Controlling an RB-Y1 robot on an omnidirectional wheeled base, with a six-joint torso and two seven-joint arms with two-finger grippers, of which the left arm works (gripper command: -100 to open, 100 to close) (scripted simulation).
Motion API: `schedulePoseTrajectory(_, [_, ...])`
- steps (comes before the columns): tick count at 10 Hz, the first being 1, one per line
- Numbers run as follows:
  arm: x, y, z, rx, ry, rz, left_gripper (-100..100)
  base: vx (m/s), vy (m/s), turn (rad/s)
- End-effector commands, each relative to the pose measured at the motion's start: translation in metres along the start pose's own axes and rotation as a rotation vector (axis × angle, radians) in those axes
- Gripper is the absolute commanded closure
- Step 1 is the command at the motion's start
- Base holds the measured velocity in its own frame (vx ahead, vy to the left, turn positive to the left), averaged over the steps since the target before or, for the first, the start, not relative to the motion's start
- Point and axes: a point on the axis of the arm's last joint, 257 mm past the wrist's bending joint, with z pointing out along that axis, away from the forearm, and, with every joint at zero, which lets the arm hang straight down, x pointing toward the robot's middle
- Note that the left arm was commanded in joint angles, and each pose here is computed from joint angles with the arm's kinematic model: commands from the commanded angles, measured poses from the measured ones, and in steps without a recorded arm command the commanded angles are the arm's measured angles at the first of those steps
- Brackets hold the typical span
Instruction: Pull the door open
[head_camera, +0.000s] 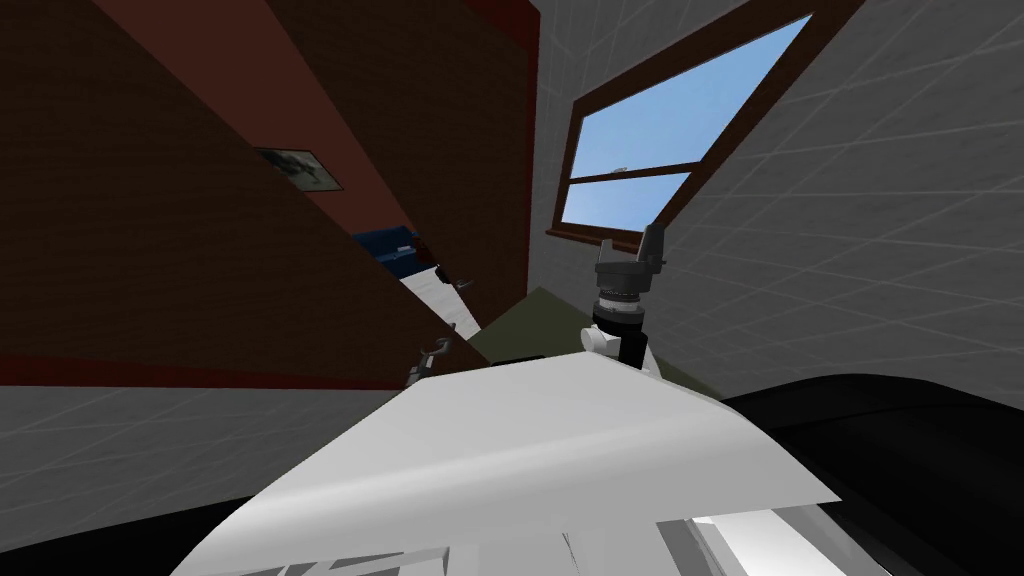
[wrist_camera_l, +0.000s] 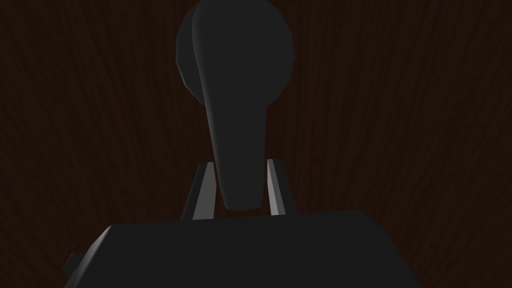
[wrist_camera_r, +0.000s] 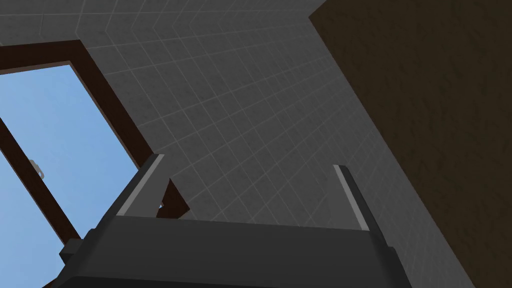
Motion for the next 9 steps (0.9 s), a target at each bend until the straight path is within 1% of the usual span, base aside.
schedulePoseTrajectory(1, [0.0089, 0.0015, -0.0029, 0.002, 0.022, -0.010, 100, -0.198, 0.052, -0.140])
schedulePoseTrajectory(2, [-0.0003, 0.0003, -0.0015, 0.000, 0.005, -0.001, 100, -0.086, 0.032, -0.026])
schedulePoseTrajectory(3, [0.0012, 0.0017, -0.0030, -0.003, 0.016, -0.002, 100, -0.126, 0.006, -0.128])
schedulePoseTrajectory(9, [0.0076, 0.0017, -0.0030, 0.001, 0.059, -0.008, 100, -0.191, 0.037, -0.115])
